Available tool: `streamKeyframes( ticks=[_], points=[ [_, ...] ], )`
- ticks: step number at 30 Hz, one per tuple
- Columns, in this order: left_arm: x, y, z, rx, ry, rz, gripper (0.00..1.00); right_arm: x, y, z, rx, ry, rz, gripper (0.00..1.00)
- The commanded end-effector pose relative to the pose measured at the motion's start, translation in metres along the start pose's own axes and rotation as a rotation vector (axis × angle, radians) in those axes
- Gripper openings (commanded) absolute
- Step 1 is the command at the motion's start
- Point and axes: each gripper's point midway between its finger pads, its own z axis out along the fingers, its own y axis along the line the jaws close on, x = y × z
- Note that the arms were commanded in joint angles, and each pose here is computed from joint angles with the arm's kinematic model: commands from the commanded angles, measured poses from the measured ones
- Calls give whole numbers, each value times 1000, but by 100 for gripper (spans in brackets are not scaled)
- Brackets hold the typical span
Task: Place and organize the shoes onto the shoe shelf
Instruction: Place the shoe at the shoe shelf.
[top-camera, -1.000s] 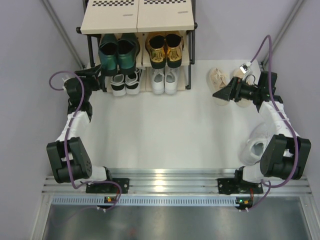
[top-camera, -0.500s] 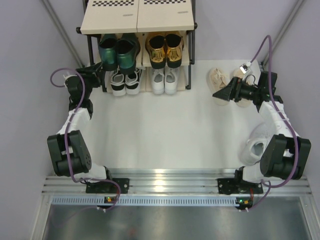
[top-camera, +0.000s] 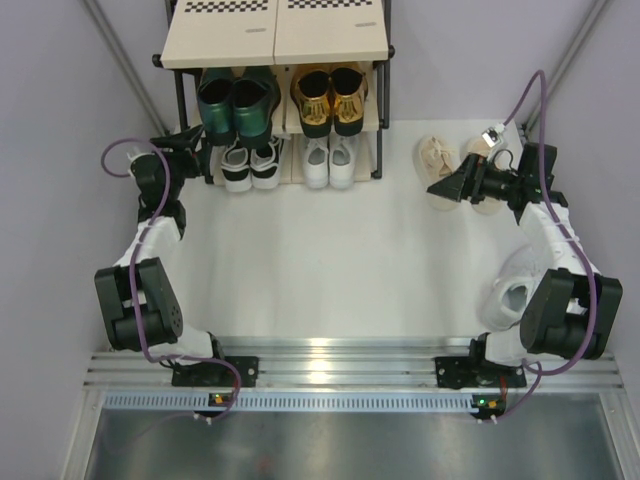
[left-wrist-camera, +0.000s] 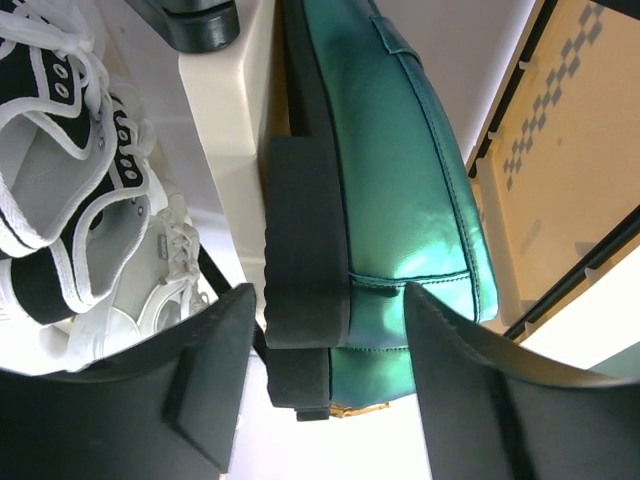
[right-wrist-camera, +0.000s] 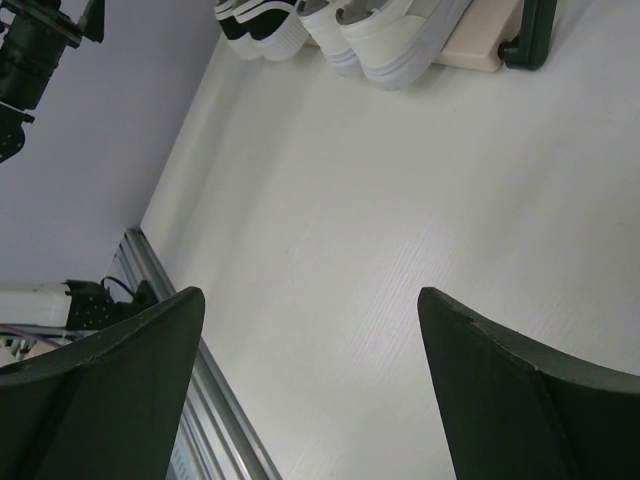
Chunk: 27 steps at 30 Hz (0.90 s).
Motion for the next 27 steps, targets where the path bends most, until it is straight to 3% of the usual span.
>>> streamKeyframes(
  ticks=[1,4,10,16,21,26,27],
  points=[
    [0,-21,-7,93,0,40,67,-23,14,-9,-18,-46,-102,88],
    [-1,-17,-12,70,-14,47,78,-21,13,-9,-17,-43,-99,88],
    [-6,-16,-20,65,-26,55,88,-24,14,-9,-18,-46,-105,88],
    [-10,-43,-37,108,-44,143,94,-22,16,-12,-8,-37,-145,88],
    [-9,-66,-61,106,-50,318,95,-24,11,-15,38,-9,-205,88],
    [3,-56,-104,-12,-44,582,97,-27,-20,-19,199,87,-275,88],
    [3,-37,-113,-82,-37,633,98,-39,-29,-24,275,94,-297,88]
  ],
)
